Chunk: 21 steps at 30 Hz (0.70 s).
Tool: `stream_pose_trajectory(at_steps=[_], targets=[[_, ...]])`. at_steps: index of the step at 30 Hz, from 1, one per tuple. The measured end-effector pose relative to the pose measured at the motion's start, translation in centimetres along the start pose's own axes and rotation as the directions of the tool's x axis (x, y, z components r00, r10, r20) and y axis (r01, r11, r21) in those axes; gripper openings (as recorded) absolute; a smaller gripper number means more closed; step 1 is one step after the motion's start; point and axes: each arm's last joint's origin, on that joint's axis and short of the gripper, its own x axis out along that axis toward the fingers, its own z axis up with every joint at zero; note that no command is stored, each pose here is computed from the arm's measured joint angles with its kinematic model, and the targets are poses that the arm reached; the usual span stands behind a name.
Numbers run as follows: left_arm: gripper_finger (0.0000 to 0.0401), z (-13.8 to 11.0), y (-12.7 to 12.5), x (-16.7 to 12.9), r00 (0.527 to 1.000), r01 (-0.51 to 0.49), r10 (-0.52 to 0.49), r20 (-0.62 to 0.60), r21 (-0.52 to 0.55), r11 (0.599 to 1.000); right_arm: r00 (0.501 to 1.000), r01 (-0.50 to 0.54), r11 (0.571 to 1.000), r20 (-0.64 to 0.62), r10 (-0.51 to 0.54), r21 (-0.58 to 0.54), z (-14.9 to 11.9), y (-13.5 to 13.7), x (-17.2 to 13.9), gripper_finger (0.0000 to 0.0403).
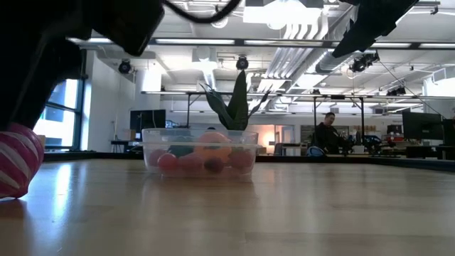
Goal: Pick and placing Produce into tupperware
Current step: Put the violet onion into the transparent bin
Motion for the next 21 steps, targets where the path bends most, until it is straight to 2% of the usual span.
stream_pose_trajectory(at_steps=[2, 4, 6, 8, 10, 12, 13, 21], targets=[[0.0271, 0.0, 0.1, 0.3, 1.0, -0.012, 0.012, -0.02, 0.003, 1.0, 1.0, 0.0, 1.0, 0.004, 0.0, 0.001, 0.0, 0.0, 0.0, 0.0046], [0.0271, 0.4, -0.3, 0.9, 1.0, 0.02, -0.02, -0.024, 0.001, 1.0, 1.0, 0.0, 1.0, 0.001, 0.0, 0.0, 0.0, 0.0, 0.0, 0.0046], [0.0271, 0.3, 0.0, 1.3, 0.998, -0.009, 0.009, -0.06, -0.005, 1.0, 1.0, -0.001, 1.0, 0.006, 0.001, 0.001, 0.0, 0.0, 0.0, 0.0046], [0.0271, 0.6, -0.4, 1.8, 0.997, 0.022, -0.023, -0.079, -0.007, 1.0, 1.0, 0.0, 1.0, 0.0, 0.0, 0.0, 0.0, 0.0, 0.0, 0.0046], [0.0271, 0.4, 0.0, 2.3, 0.994, -0.018, 0.017, -0.112, -0.012, 1.0, 1.0, -0.001, 1.0, 0.007, 0.001, 0.002, 0.1, 0.0, 0.0, 0.0046], [0.0271, 0.7, -0.6, 2.9, 0.994, 0.023, -0.024, -0.11, -0.008, 1.0, 1.0, 0.0, 1.0, 0.001, 0.0, 0.0, 0.0, 0.0, 0.0, 0.0046], [0.0271, 0.6, -0.5, 3.1, 0.993, 0.01, -0.011, -0.118, -0.009, 1.0, 1.0, 0.0, 1.0, 0.004, 0.0, 0.001, 0.0, 0.0, 0.0, 0.0046], [0.0271, 0.5, -0.6, 3.2, 0.987, 0.027, -0.026, -0.158, 0.004, 1.0, 1.0, -0.001, 1.0, 0.008, 0.001, 0.002, 0.1, 0.0, 0.0, 0.0046]])
